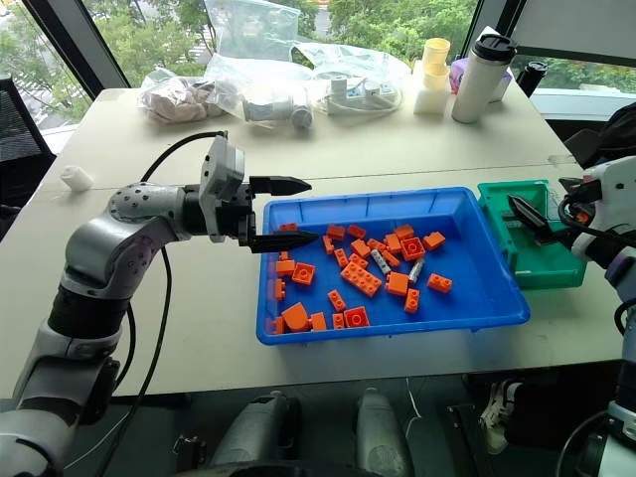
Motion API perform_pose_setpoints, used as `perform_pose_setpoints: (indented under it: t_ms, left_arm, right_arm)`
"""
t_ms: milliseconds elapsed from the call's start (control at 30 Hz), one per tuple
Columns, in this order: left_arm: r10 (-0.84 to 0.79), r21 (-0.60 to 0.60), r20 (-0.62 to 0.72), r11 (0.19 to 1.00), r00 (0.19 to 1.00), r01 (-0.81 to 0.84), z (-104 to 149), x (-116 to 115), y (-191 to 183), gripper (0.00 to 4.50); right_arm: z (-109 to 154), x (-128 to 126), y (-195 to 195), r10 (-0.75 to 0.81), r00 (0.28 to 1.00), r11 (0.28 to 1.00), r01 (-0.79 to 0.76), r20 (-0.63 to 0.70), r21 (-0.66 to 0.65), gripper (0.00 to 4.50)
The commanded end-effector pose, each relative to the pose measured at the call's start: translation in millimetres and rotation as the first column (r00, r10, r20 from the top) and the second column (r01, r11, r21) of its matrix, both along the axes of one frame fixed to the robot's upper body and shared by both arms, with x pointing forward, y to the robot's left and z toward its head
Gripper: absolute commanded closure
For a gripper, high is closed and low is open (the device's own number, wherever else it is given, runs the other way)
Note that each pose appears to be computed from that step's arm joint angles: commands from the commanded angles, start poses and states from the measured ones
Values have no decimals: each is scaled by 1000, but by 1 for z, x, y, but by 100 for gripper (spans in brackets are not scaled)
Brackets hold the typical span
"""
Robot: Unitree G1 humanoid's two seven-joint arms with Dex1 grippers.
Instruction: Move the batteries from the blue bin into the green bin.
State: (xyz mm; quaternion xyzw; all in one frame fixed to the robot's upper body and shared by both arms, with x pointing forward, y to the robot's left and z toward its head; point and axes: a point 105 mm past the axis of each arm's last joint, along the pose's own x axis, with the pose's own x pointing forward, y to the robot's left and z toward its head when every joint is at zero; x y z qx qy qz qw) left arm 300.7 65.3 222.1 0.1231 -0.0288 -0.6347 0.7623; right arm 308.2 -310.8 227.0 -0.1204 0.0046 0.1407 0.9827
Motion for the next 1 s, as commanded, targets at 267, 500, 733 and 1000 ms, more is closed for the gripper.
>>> perform_pose_setpoints:
  t_ms: [267, 500, 733, 1000]
  left_arm:
    - [-35, 190, 54, 982, 998, 25, -1, -17, 27, 0]
    - [-15, 184, 51, 983, 999, 5, 0, -19, 29, 0]
    - [8, 171, 54, 985, 999, -17, 0, -21, 28, 0]
    - [31, 154, 49, 987, 998, -38, 0, -24, 26, 0]
  right_arm:
    - [-17, -19, 110, 468, 842, 843, -517, -270, -152, 4]
    - [-61, -11, 131, 576, 717, 628, -696, -394, -348, 4]
    - [-71, 10, 138, 617, 652, 518, -758, -441, -397, 4]
    - [-92, 21, 143, 621, 586, 354, -802, -520, -480, 4]
